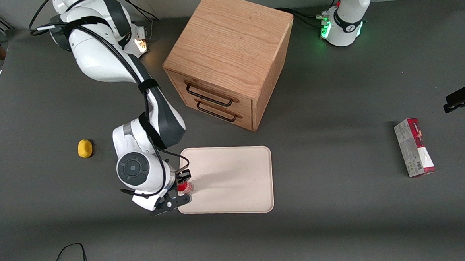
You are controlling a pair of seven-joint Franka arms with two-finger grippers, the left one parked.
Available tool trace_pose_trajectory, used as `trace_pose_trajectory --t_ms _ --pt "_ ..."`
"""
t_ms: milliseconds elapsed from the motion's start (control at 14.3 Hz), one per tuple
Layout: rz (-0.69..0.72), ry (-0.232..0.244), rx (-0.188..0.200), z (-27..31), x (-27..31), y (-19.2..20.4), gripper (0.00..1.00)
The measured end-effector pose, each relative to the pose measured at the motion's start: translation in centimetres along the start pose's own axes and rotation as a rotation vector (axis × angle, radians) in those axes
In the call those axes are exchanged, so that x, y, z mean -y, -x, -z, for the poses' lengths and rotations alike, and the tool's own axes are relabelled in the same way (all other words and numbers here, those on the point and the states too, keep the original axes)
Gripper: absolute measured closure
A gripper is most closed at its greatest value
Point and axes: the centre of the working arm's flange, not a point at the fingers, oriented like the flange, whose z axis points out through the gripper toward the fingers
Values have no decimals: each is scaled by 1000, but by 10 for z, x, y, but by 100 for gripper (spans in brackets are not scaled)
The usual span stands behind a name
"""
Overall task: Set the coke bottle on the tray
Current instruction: 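Lower the bottle onto the white tray's corner with the right gripper, then open the right gripper to release the bottle and withdraw upward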
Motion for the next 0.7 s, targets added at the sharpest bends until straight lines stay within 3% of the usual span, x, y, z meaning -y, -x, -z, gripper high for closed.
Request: trace_pose_trajectory --t_ms 210,280,701 --pt "0 0 1 -2 0 0 66" --pt "1 0 1 -1 0 0 61" --pt "3 -2 -17 8 2 -2 1"
